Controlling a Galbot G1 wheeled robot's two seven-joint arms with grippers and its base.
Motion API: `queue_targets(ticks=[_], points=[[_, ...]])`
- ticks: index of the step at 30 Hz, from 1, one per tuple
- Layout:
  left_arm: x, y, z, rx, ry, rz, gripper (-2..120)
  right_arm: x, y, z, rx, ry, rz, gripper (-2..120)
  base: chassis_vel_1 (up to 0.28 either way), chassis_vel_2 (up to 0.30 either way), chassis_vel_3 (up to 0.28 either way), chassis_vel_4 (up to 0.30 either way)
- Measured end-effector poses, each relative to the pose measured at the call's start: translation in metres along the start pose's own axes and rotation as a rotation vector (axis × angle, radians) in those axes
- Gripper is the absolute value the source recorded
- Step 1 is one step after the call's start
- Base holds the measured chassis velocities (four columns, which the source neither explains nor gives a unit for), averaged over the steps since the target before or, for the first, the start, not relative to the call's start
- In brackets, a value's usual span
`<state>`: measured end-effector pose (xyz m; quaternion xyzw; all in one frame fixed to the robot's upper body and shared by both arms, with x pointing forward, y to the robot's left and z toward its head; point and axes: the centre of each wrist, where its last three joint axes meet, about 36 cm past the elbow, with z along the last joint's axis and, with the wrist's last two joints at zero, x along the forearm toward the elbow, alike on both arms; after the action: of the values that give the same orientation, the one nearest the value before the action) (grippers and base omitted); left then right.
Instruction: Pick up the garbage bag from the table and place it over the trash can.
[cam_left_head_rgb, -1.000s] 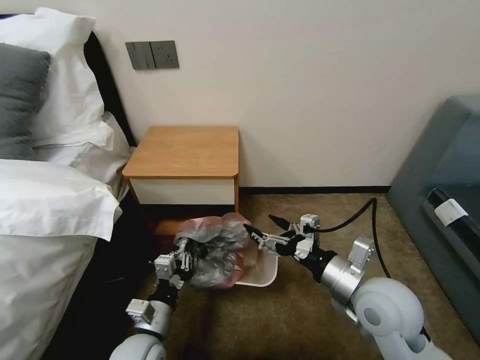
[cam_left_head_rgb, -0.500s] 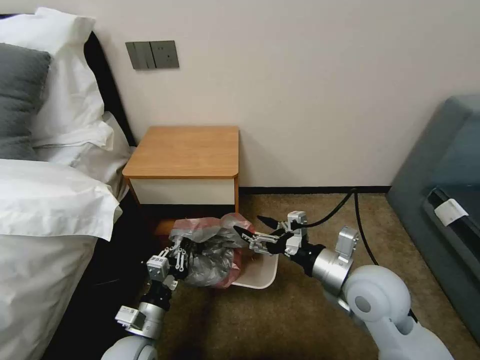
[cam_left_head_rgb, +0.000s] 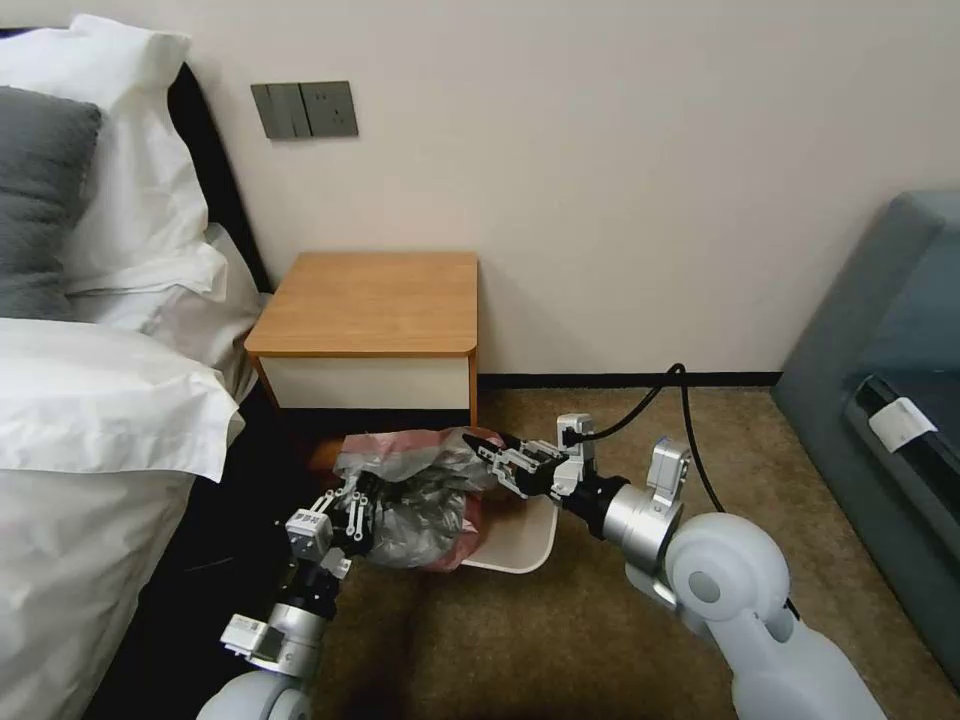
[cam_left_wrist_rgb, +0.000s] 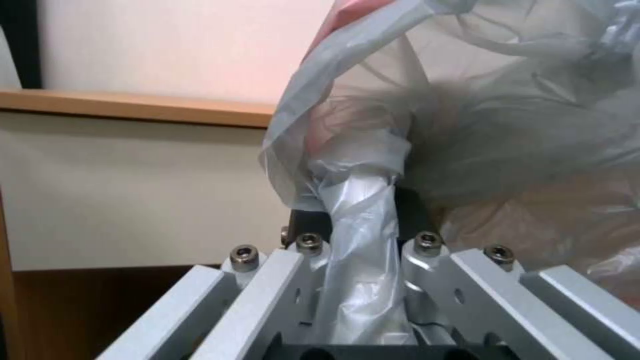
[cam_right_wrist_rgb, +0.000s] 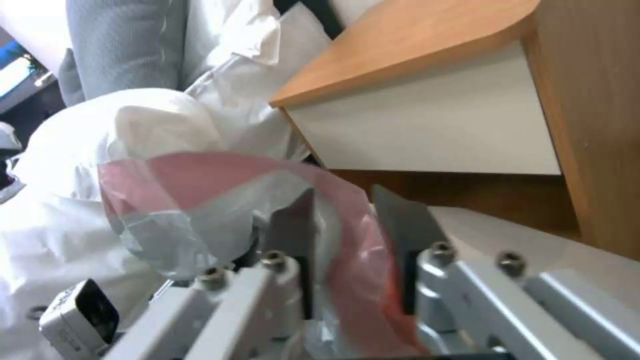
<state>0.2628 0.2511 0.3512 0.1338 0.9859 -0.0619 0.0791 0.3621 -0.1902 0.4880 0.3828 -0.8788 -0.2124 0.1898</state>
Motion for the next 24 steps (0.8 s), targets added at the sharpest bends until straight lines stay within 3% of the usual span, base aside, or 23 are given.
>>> queue_targets(ticks=[6, 17, 24], points=[[0.002, -0.002, 0.001, -0.010, -0.001, 0.040, 8, -0.001, 0.003, -0.005, 0.003, -0.016, 0.012, 0, 0.000, 0.000, 0.000, 0.000], [0.005, 0.001, 0.003, -0.036, 0.000, 0.071, 8, 0.004, 0.006, -0.026, 0.014, -0.044, 0.032, 0, 0.000, 0.000, 0.000, 0.000], [0.007, 0.001, -0.003, -0.032, -0.019, 0.131, 8, -0.001, -0.024, -0.051, 0.032, -0.003, 0.081, 0, 0.000, 0.000, 0.000, 0.000]])
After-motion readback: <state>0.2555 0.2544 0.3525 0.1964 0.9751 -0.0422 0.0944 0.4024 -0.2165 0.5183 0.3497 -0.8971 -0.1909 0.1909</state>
